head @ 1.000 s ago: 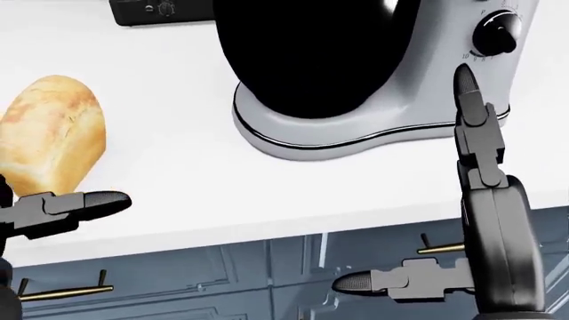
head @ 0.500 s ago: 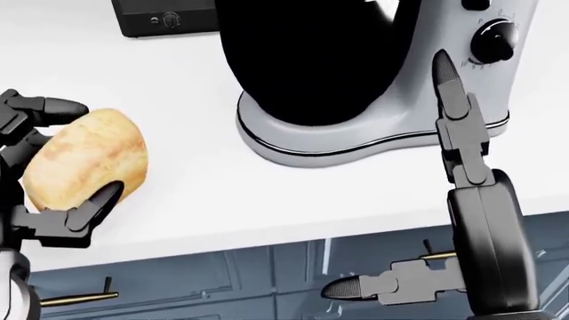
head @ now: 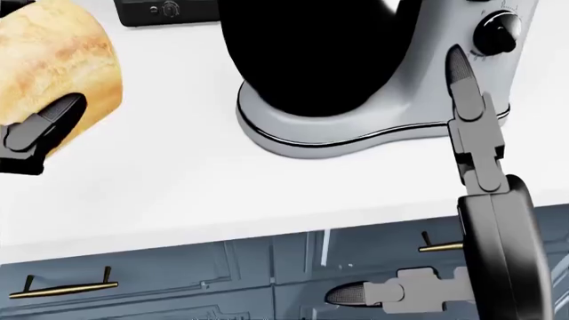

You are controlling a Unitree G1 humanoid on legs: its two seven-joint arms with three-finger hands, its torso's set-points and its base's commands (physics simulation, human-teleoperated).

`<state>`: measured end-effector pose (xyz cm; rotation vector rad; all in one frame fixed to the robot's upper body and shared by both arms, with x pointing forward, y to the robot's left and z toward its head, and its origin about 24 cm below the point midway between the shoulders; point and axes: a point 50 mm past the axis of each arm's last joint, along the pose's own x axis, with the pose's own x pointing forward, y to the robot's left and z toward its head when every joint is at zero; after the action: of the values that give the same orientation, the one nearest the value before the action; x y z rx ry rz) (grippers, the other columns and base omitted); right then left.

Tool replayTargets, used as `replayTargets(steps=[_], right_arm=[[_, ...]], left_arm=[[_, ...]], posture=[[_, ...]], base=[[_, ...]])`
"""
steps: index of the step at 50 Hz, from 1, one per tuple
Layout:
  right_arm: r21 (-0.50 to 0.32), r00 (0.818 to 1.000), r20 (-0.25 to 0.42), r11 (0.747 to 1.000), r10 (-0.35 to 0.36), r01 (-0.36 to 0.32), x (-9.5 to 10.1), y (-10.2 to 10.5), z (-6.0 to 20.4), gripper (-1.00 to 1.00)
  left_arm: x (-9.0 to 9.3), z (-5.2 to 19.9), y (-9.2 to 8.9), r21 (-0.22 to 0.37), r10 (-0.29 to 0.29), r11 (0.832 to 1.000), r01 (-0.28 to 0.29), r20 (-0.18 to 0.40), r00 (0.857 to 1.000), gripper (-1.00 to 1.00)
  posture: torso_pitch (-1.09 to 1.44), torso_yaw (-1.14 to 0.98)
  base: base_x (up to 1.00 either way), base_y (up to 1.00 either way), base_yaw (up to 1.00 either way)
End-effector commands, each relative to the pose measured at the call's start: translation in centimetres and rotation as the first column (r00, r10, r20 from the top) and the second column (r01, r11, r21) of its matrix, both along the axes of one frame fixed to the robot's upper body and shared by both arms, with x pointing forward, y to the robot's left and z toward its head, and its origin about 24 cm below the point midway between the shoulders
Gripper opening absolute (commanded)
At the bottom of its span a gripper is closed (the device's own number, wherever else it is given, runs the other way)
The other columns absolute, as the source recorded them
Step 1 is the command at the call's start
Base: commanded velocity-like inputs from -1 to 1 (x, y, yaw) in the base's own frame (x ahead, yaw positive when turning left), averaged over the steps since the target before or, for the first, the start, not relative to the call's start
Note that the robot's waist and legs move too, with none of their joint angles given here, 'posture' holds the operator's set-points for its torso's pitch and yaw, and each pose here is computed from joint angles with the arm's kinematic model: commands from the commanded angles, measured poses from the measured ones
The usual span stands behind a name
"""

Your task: Place the bread in the stand mixer bowl.

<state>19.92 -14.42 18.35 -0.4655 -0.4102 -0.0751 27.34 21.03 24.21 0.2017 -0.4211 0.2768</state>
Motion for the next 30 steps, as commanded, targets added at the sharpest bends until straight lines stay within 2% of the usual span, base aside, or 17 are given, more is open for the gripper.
replayTargets(steps=[1, 6, 19, 30], right_arm=[[-0.005, 0.997, 0.073, 1.0, 0.001, -0.001, -0.5, 0.1, 1.1, 0.98], [-0.008, 0.997, 0.077, 1.0, -0.002, 0.002, -0.6, 0.0, 1.2, 0.98], [-0.01, 0.996, 0.084, 1.0, -0.006, 0.007, -0.9, 0.0, 1.3, 0.98], [-0.007, 0.996, 0.085, 1.0, -0.007, 0.008, -0.9, 0.0, 1.3, 0.98]], left_arm=[[-0.6, 2.3, -0.2, 0.013, -0.004, 1.0, 0.003, 0.096, 0.995, -1.0], [-0.6, 4.5, 0.0, 0.016, -0.003, 1.0, 0.001, 0.137, 0.991, -1.0], [-0.9, 8.3, 0.1, 0.021, -0.007, 1.0, 0.003, 0.206, 0.979, -1.0], [-0.3, 11.8, -0.7, 0.043, -0.032, 0.999, 0.022, 0.253, 0.967, -1.0]], posture=[[0.0, 0.0], [0.0, 0.0], [0.0, 0.0], [0.0, 0.0]], base=[[0.0, 0.0, 0.0], [0.0, 0.0, 0.0], [0.0, 0.0, 0.0], [0.0, 0.0, 0.0]])
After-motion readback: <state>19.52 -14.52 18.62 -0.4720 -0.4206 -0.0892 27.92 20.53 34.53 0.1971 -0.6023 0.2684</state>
